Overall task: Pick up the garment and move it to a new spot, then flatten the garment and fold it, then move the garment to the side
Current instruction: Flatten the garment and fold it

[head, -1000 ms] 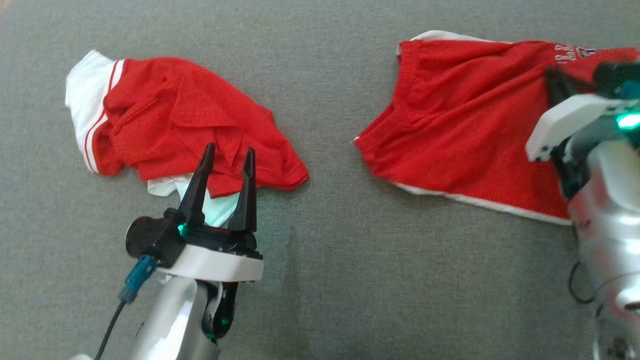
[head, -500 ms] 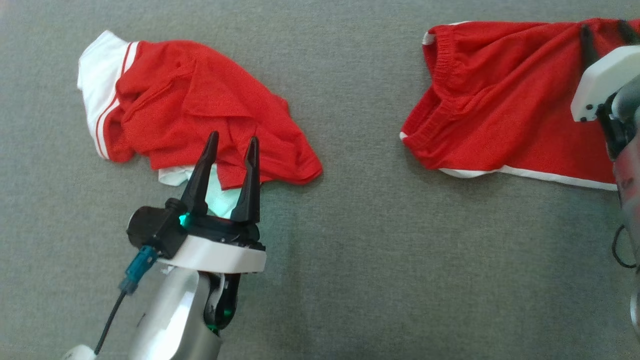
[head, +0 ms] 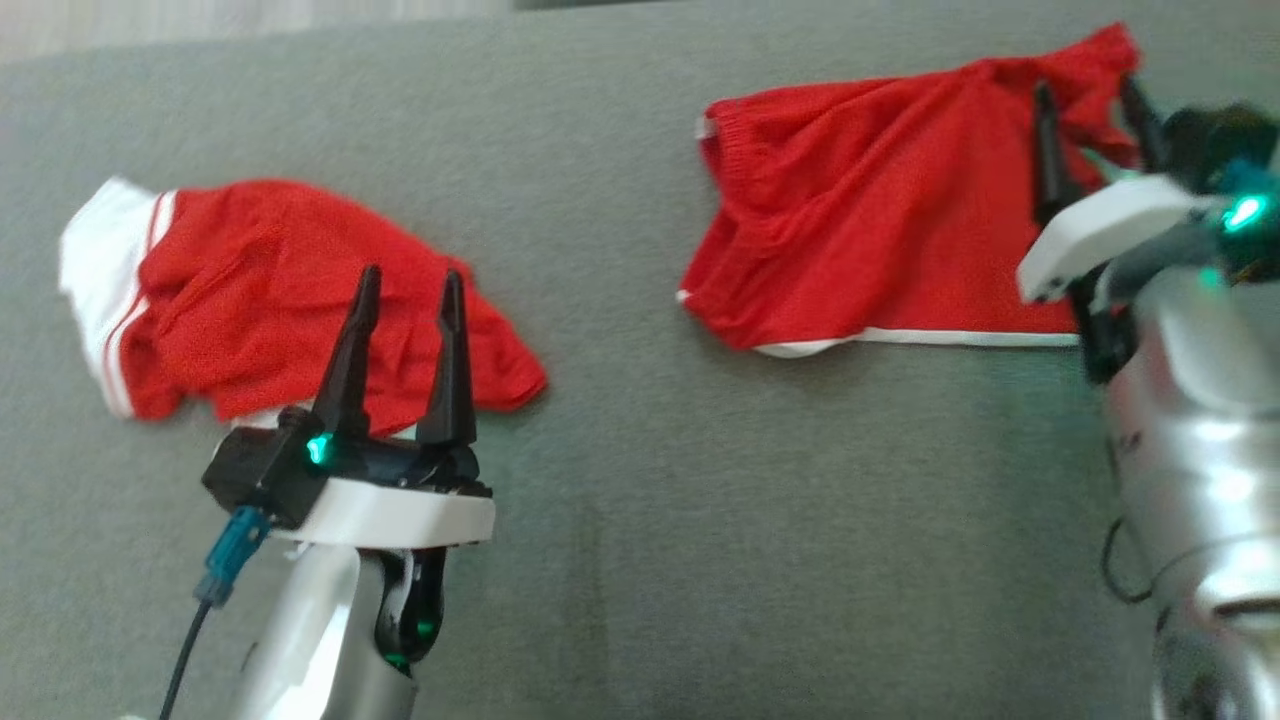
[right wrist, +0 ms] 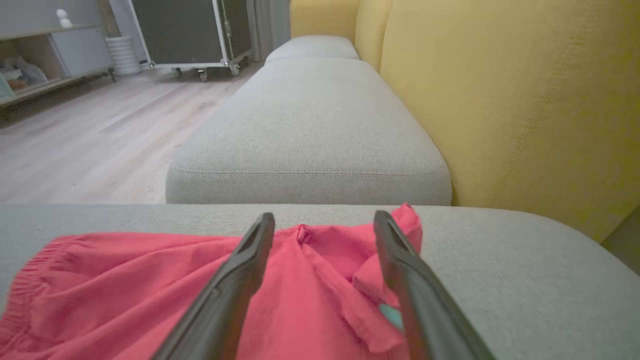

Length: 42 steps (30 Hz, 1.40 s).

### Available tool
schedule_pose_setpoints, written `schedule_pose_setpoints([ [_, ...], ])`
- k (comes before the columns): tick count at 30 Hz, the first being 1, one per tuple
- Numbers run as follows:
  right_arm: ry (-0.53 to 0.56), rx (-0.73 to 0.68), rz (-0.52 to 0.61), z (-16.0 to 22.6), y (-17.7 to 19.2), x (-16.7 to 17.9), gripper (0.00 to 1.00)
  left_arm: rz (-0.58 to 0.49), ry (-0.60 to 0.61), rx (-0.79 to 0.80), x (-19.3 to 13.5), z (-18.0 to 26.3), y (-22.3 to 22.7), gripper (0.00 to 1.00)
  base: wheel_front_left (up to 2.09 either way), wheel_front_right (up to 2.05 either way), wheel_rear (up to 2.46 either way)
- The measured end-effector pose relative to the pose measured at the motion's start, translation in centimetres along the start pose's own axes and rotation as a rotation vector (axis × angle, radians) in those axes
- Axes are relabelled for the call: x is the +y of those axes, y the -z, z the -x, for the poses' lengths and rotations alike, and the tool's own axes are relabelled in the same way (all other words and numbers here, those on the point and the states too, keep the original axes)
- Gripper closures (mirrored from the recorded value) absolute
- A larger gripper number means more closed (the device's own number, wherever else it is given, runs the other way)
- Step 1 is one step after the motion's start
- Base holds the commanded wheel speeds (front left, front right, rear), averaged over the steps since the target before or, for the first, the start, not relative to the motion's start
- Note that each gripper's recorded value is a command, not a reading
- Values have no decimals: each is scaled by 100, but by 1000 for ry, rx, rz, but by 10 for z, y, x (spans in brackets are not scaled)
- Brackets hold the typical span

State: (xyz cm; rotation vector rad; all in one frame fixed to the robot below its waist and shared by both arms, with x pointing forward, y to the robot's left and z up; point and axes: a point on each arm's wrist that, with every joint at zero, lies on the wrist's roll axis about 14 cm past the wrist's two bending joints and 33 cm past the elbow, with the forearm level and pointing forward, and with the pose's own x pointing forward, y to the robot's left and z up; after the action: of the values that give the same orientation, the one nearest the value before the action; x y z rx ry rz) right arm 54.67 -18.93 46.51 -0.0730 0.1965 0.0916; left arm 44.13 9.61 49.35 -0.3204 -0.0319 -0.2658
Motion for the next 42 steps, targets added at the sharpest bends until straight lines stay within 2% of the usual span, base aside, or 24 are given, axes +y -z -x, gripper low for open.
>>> schedule_pose_setpoints([
  [7, 39, -152, -26, 58, -18, -10, 0, 6, 89, -22, -34, -6, -7, 0, 0, 0, 0],
  [16, 103, -113, -102, 135, 31, -12, 0, -6, 140, -18, -53, -8, -5, 0, 0, 0, 0],
  [22, 111, -138, -132, 136, 27, -13, 0, -47, 183, 49, -59, -13, 20, 0, 0, 0, 0],
  [27, 125, -133, -152, 132, 30, -17, 0, -172, 325, 192, -75, -16, 67, 0, 0, 0, 0],
  [31, 142, -117, -171, 131, 37, -22, 0, -305, 498, 338, -92, -12, 109, 0, 0, 0, 0],
  [34, 154, -99, -174, 132, 44, -26, 0, -359, 578, 400, -97, -11, 129, 0, 0, 0, 0],
  [42, 182, -92, -174, 131, 47, -36, 0, -399, 623, 423, -96, -34, 144, 0, 0, 0, 0],
])
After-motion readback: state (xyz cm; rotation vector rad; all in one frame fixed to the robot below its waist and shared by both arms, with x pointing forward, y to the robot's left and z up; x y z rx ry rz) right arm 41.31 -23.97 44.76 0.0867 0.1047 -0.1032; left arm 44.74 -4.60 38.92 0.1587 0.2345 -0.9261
